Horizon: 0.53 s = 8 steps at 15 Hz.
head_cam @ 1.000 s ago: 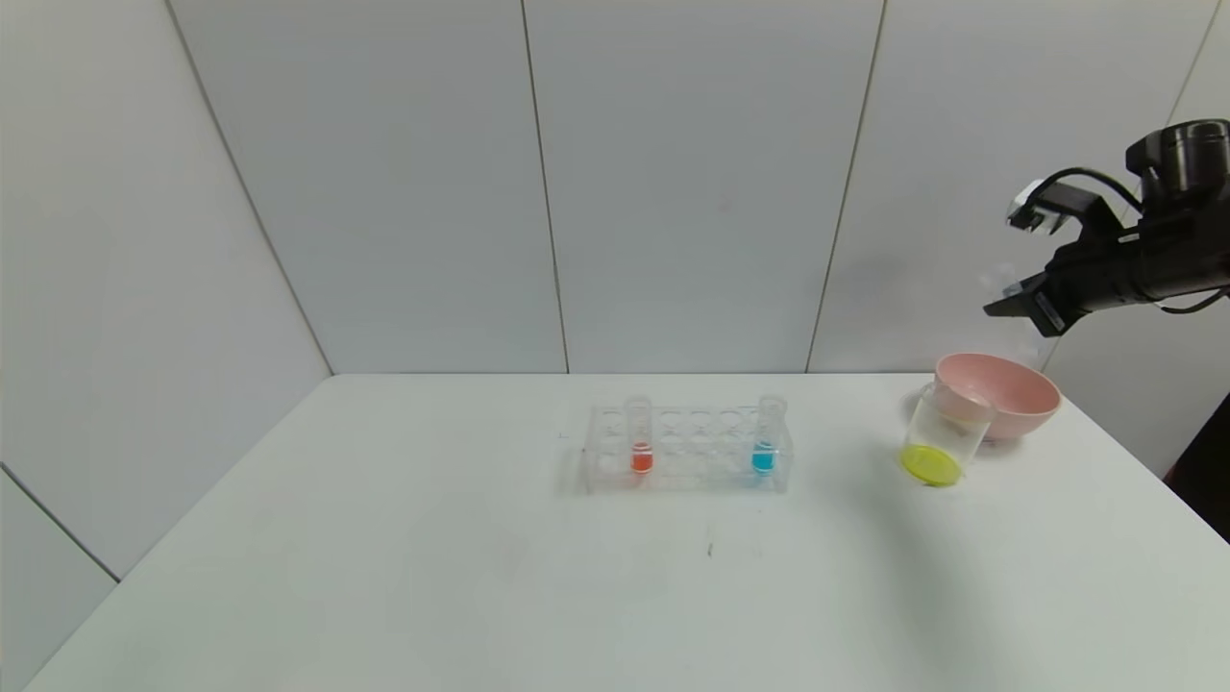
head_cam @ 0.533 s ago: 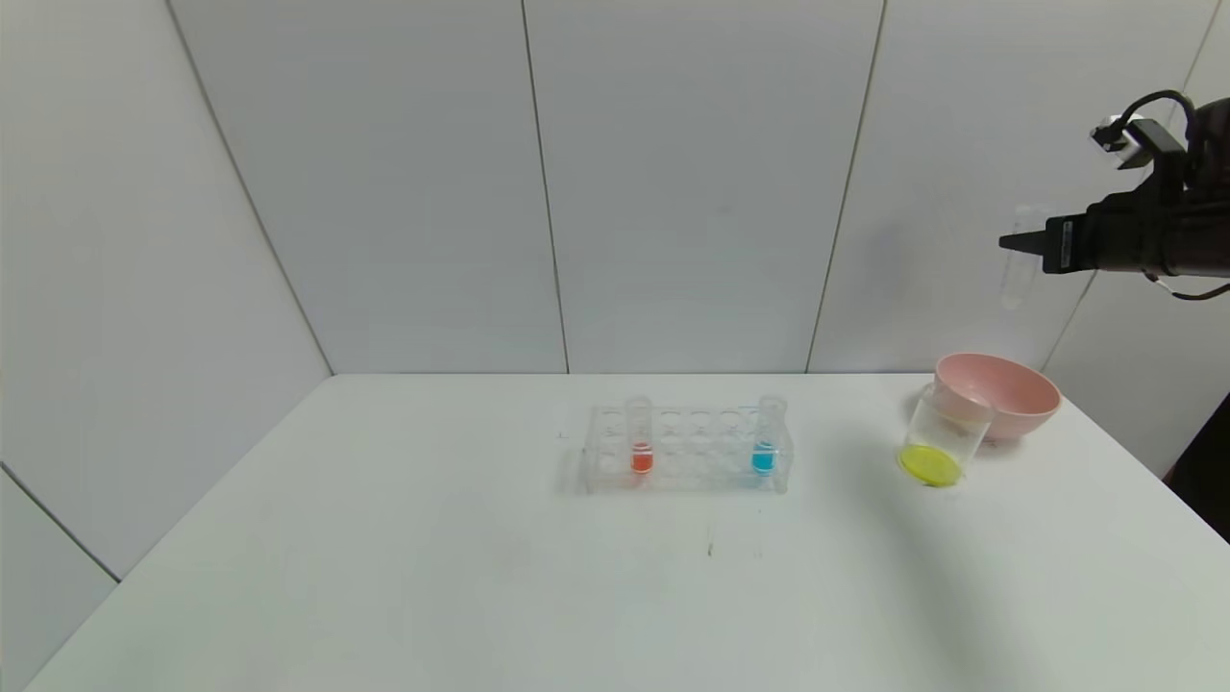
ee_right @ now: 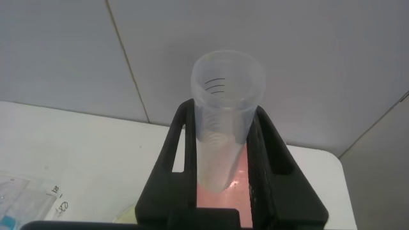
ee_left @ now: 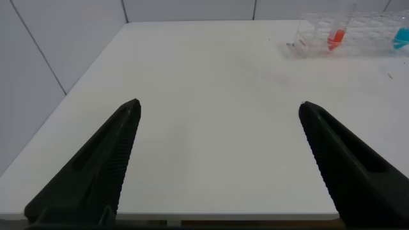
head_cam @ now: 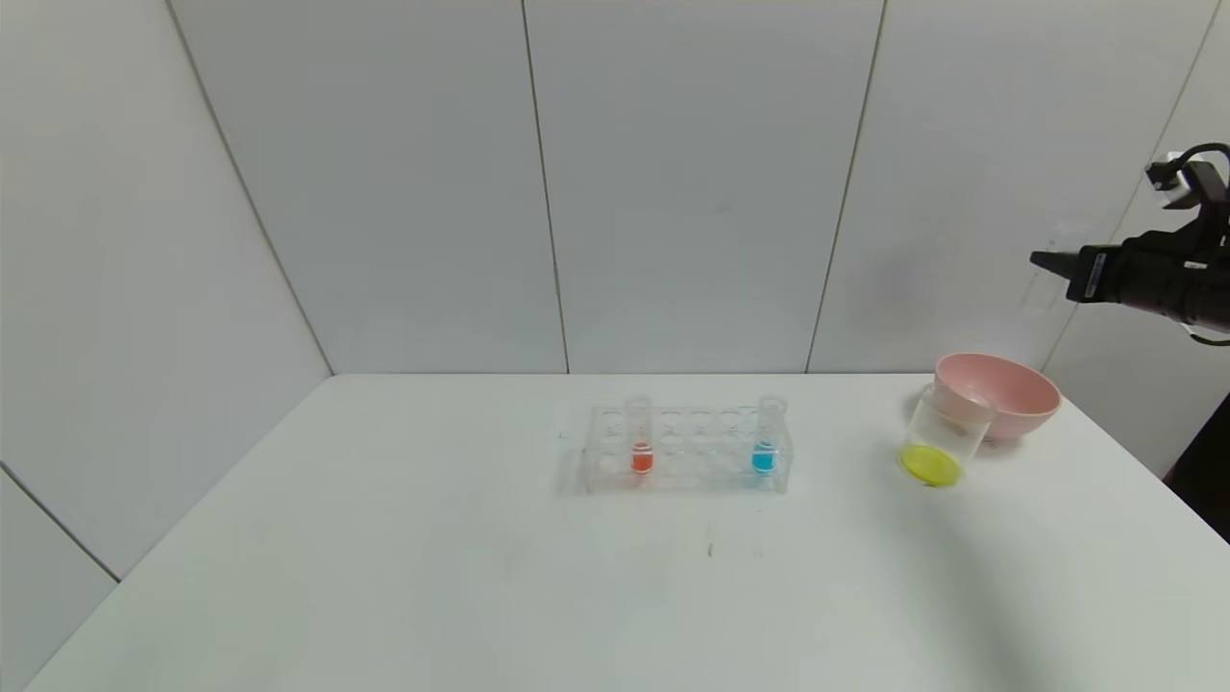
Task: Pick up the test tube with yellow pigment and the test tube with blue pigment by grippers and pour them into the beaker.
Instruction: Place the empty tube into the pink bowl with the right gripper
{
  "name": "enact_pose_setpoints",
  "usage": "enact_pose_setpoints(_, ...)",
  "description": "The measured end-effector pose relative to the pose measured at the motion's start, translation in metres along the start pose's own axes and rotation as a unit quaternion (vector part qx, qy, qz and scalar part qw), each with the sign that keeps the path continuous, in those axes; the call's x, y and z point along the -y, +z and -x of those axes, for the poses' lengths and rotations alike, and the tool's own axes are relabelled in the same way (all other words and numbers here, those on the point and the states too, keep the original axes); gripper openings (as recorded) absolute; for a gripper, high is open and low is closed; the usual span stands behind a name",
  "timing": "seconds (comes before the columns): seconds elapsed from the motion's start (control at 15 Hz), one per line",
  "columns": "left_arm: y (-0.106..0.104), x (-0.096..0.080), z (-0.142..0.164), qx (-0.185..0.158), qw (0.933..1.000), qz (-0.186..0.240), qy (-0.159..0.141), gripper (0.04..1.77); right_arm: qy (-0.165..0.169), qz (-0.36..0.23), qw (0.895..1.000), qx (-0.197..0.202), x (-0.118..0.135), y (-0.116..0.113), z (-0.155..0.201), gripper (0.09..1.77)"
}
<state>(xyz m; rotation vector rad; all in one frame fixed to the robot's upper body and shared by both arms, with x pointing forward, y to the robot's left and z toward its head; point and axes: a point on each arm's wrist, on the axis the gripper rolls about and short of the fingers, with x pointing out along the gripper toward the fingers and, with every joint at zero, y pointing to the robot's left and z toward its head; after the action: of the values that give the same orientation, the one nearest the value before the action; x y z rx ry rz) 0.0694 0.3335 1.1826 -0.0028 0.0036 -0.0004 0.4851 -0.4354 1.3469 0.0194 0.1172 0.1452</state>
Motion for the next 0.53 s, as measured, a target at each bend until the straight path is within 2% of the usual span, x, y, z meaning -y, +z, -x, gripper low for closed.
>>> enact_pose_setpoints(0.53,0.0,0.0,0.0,0.0,1.0,0.0,0.0,1.76,-0.003,-0.01,1.0,-0.023,0.023,-0.045,-0.049,0.51)
